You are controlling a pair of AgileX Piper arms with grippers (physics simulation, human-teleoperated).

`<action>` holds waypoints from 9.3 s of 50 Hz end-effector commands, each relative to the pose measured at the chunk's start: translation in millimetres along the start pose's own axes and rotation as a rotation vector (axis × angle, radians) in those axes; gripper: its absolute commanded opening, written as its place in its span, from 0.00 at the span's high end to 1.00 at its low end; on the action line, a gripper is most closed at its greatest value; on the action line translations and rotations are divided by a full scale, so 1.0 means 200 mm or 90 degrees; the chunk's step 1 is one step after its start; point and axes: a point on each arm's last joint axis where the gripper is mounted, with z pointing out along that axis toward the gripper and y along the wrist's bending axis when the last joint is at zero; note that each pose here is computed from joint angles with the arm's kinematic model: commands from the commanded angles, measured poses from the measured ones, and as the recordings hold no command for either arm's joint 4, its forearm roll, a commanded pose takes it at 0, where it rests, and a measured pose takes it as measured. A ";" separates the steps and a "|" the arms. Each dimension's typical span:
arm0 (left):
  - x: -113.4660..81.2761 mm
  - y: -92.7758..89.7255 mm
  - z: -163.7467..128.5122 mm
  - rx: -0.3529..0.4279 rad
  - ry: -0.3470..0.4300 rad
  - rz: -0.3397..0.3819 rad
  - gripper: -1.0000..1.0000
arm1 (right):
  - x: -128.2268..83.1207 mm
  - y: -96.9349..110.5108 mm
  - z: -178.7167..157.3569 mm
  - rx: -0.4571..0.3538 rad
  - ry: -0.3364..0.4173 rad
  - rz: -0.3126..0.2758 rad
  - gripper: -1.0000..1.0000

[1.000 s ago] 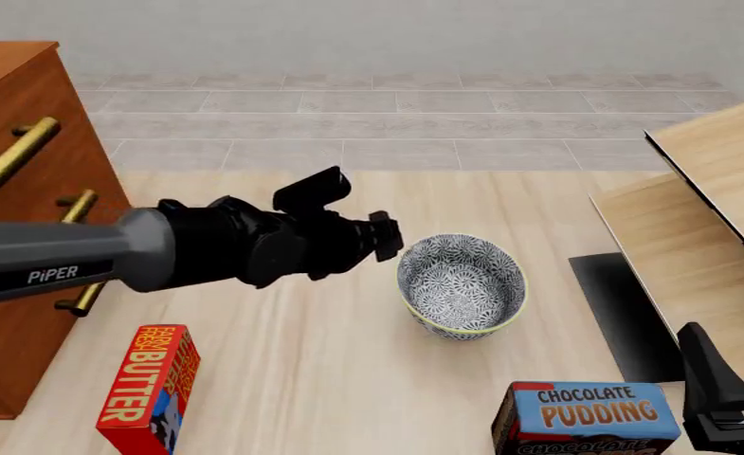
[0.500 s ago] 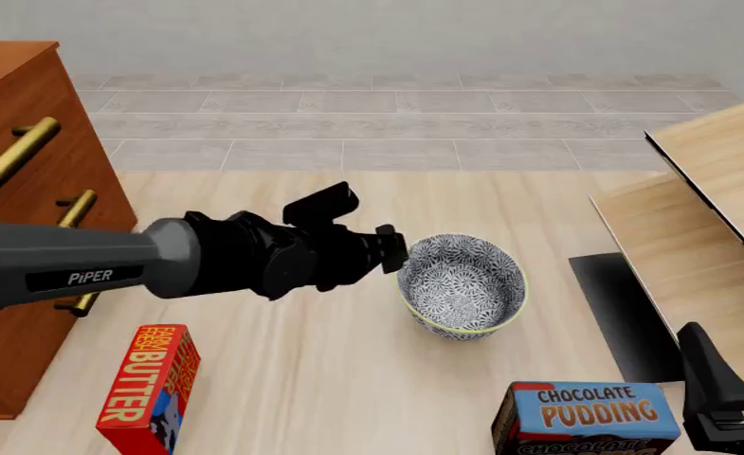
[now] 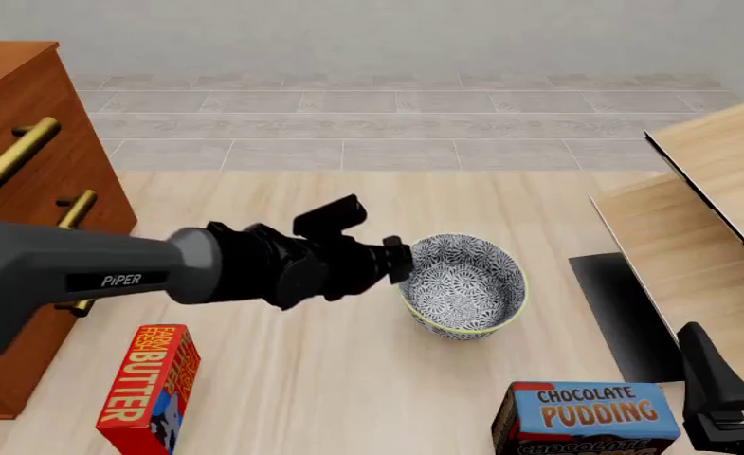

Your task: Close the top drawer of the cabinet and put the bowl on top of it.

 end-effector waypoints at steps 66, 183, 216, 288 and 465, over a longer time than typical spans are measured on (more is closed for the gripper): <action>0.03 0.03 0.14 -0.010 0.011 0.002 1.00 | 0.00 0.00 0.00 0.000 0.000 0.000 0.00; -0.36 0.06 -1.71 -0.038 -0.238 -0.010 1.00 | 0.00 0.00 0.00 0.000 0.000 0.000 0.00; -0.38 0.08 -2.08 -0.102 -0.316 -0.039 1.00 | 0.00 0.00 0.00 0.000 0.000 0.000 0.00; -0.39 0.12 -2.40 -0.228 -0.470 -0.177 1.00 | 0.00 0.00 0.00 0.000 0.000 0.000 0.00; -0.83 1.03 -2.09 -0.425 -0.581 -0.424 1.00 | 0.00 0.00 0.00 0.000 0.000 0.000 0.00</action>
